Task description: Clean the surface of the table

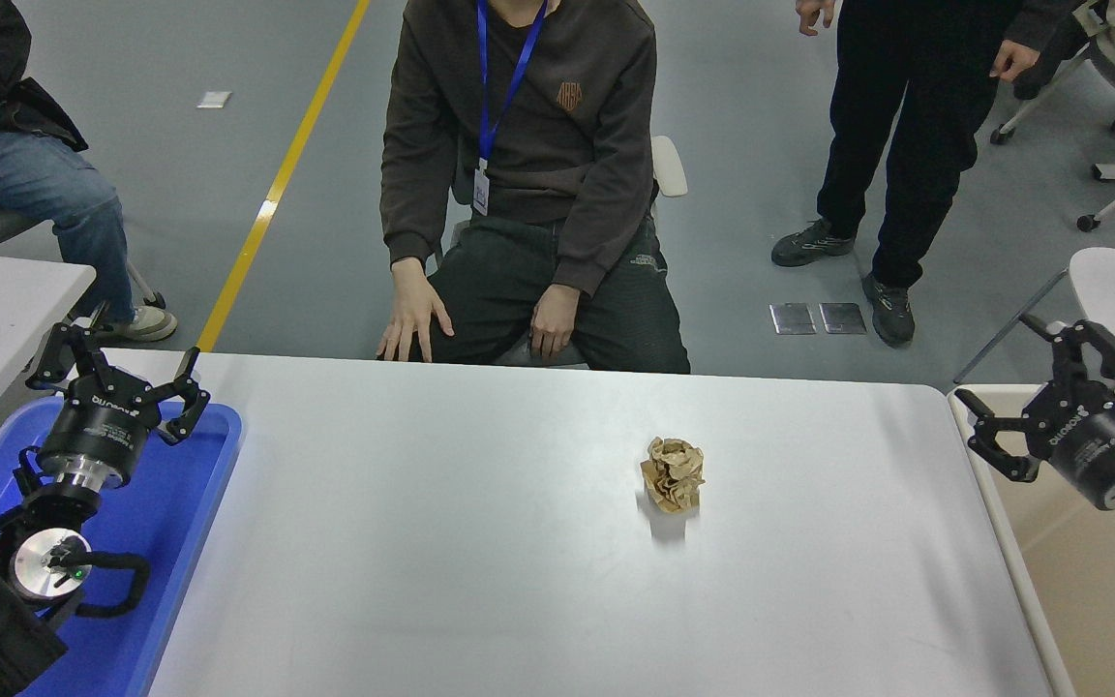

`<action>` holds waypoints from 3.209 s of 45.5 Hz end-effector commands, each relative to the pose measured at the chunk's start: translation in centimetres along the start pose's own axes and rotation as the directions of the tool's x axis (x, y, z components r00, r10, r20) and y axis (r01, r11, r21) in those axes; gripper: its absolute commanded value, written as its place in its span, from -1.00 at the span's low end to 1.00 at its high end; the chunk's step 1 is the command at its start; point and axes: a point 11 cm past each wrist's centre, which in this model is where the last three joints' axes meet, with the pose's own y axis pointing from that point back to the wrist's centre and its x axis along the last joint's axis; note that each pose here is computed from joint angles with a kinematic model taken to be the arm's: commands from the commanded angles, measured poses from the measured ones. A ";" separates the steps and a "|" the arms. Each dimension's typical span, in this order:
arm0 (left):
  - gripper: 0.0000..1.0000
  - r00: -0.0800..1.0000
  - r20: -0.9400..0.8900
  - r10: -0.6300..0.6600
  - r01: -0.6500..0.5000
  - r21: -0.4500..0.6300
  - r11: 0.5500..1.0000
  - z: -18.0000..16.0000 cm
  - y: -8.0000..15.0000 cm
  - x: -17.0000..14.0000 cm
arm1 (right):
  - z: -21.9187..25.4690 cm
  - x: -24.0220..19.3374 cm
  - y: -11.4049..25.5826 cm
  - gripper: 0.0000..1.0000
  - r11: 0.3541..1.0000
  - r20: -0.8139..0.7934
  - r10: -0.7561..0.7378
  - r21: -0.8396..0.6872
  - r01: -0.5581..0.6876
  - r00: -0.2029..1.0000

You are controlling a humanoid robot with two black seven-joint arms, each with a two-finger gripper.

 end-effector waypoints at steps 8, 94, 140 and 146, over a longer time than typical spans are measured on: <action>1.00 1.000 0.000 0.000 0.000 0.000 1.000 0.0 0.0 0.0 | 4.9 -4.3 -2.8 0.99 0.991 -0.060 -0.067 -0.121 0.059 0.996; 1.00 1.000 -0.001 0.000 0.000 0.000 1.000 0.0 0.0 0.0 | 0.7 -9.2 -8.0 0.99 0.991 -0.290 0.130 0.072 -0.114 0.948; 1.00 1.000 -0.002 -0.001 0.001 -0.001 1.000 0.0 0.0 0.0 | 6.1 -18.8 -8.5 0.98 0.873 -0.829 -0.472 -0.486 0.032 0.301; 1.00 1.000 -0.002 -0.001 0.001 0.000 1.000 0.0 0.0 0.0 | 6.2 -18.8 -9.3 0.98 0.874 -0.853 -0.465 -0.485 -0.032 0.235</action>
